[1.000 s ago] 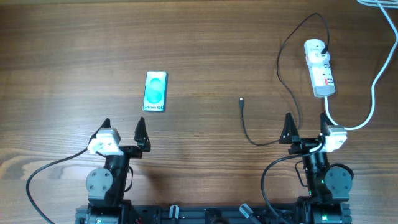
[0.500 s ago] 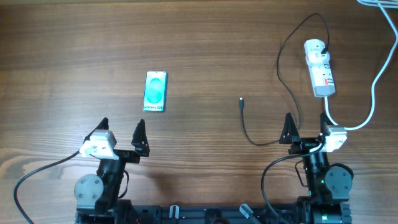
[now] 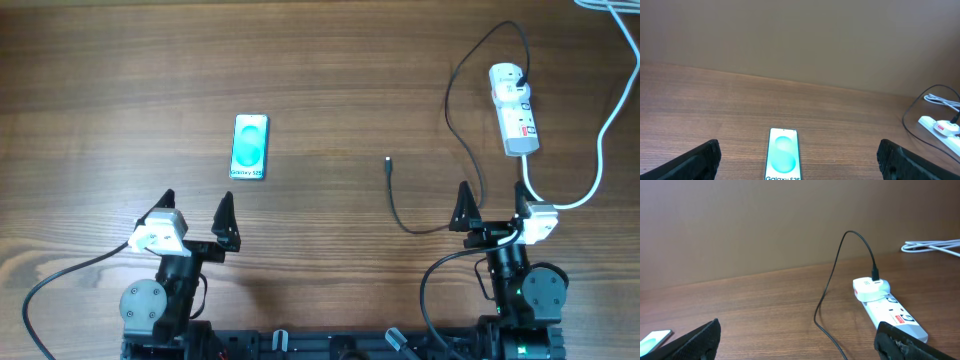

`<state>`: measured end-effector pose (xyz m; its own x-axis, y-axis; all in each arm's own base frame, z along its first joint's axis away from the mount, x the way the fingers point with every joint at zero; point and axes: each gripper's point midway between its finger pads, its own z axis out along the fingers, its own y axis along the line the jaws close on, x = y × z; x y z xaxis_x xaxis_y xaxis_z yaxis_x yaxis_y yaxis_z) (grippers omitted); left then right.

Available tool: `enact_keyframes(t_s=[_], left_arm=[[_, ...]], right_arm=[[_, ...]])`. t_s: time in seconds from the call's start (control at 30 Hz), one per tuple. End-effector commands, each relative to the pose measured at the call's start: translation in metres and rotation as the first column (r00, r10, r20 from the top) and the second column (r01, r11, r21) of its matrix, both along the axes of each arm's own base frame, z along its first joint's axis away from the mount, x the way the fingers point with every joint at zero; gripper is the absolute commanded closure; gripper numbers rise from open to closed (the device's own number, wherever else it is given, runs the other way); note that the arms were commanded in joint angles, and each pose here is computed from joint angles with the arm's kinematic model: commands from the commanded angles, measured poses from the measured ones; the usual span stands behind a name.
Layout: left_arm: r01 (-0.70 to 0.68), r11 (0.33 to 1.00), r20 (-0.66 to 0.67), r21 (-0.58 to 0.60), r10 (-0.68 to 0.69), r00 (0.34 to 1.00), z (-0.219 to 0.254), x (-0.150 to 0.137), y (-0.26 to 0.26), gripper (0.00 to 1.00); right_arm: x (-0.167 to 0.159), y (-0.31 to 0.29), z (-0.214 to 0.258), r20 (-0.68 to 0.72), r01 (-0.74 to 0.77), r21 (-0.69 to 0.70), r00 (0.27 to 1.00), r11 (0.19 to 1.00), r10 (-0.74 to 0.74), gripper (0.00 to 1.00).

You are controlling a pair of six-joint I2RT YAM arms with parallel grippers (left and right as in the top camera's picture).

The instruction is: Plug charger to phone and switch on socket

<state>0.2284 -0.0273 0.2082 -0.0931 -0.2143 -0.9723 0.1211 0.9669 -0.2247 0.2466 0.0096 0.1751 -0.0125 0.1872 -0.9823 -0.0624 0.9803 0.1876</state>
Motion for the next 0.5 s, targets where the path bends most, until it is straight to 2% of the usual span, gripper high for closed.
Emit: enact_keyframes(t_s=[0.0,0.13,0.27,0.47], left_arm=[[0.013,1.0,0.018,0.014,-0.013,1.0,0.009,-0.002,-0.002,0.0],[0.012,1.0,0.029,0.014,-0.013,0.999,0.032,-0.009,-0.001,0.0],[0.014,1.0,-0.046,0.017,-0.013,0.999,0.042,-0.009,-0.001,0.0],[0.045,0.999,-0.151,0.015,-0.042,0.988,0.059,0.01,-0.007,0.0]], right_arm=[[0.0,-0.002,0.0,0.001,0.011,0.004,1.0,1.0,-0.011,0.0],[0.0,-0.002,0.0,0.001,0.011,0.005,1.0,1.0,-0.011,0.0],[0.0,-0.002,0.0,0.001,0.011,0.004,1.0,1.0,-0.011,0.0],[0.0,-0.002,0.0,0.001,0.011,0.005,1.0,1.0,-0.011,0.0]])
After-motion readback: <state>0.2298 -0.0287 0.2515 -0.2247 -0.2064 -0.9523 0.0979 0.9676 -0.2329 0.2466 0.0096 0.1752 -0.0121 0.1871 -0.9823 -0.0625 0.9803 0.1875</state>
